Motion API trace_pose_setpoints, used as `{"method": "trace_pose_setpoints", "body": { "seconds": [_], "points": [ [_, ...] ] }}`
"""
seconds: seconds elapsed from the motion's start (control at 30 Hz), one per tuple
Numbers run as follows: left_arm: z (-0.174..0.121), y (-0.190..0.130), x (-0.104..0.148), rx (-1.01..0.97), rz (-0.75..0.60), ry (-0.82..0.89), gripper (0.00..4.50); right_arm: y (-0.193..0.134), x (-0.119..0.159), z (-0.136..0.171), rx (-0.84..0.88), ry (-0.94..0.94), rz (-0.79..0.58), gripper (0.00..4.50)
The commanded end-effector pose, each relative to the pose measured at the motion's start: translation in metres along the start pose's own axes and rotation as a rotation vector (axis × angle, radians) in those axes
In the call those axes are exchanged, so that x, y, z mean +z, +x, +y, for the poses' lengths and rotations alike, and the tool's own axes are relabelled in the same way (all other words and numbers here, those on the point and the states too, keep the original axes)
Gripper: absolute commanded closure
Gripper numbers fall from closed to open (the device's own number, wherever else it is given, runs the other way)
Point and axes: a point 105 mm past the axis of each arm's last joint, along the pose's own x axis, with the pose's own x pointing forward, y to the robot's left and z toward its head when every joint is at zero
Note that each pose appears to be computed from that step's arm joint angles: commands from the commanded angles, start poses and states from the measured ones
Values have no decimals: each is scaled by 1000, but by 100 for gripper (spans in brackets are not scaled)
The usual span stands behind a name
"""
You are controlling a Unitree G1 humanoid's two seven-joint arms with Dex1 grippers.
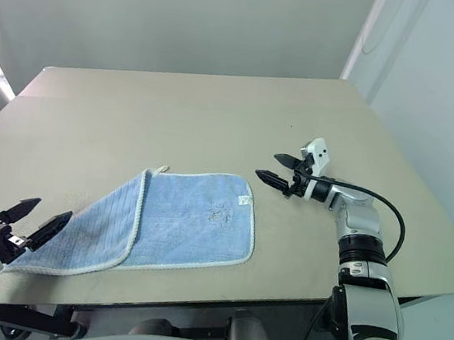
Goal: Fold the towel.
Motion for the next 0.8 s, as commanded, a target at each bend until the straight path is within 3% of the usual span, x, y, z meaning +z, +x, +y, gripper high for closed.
{"method": "trace_pose_setpoints", "body": {
  "seconds": [0.03,0.33,0.8],
  "points": [
    [5,11,16,-9,-70,-39,2,-3,17,-2,-22,-37,-46,0],
    [-5,23,18,-107,-41,-18,2,4,4,7,-26,50,15,0],
    [-20,33,15,-151,-15,8,2,65,-31,8,-106,-3,203,0]
  ]
}}
